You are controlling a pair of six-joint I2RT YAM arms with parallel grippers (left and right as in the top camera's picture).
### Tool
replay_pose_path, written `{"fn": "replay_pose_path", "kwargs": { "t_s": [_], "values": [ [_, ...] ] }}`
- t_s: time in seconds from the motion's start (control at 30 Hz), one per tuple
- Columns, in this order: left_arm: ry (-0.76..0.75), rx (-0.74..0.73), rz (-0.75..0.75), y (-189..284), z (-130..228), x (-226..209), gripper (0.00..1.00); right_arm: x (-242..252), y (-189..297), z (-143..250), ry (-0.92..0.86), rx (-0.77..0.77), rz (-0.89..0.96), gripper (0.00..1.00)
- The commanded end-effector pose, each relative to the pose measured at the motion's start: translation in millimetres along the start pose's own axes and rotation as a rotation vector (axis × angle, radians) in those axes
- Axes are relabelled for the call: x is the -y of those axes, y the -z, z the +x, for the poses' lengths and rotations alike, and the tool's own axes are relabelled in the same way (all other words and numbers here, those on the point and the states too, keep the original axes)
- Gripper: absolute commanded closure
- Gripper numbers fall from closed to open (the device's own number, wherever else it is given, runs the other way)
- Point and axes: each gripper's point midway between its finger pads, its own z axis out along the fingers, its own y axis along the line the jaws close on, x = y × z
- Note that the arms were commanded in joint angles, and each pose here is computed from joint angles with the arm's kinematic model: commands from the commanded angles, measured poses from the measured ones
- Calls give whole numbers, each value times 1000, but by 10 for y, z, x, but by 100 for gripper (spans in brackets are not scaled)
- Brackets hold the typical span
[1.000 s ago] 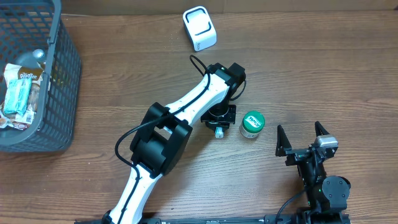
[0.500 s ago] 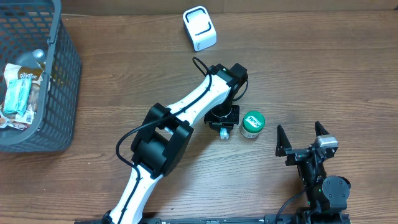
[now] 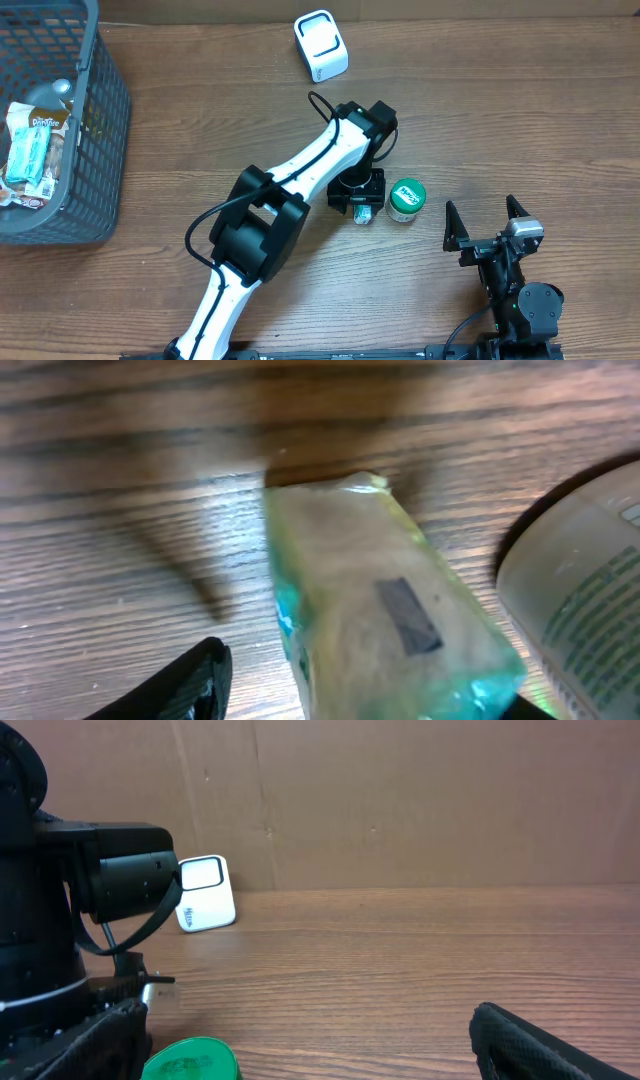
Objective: Scan the item barcode
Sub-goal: 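Hold the green packet upright beside the jar with the left gripper, then open the left gripper, release the packet and raise the arm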
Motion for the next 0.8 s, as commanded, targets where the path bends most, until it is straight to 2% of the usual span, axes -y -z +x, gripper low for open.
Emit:
{"fn": "replay_pose_path", "kwargs": {
  "t_s": [0.0,0.27,0.43,0.47,0.5,0.6,0.77],
  "values": [
    [14,33,38,129,-170,-8,37,15,-2,24,4,2,6,0],
    [-26,186,123,630,-560,106,35,15,-2,24,4,2,6,0],
    [-35,329,192,1161,-846,163,27,15,-2,24,4,2,6,0],
    [-27,359,189,1254,-904,125,22,15,-2,24,4,2,6,0],
    [-17,387,180,1331,-960,74,0,15,-2,24,4,2,6,0],
    [28,449,135,1474,-1116,-159,0,15,-2,24,4,2,6,0],
    [83,471,112,1536,-1237,-435,1,15,-2,24,4,2,6,0]
  ]
}}
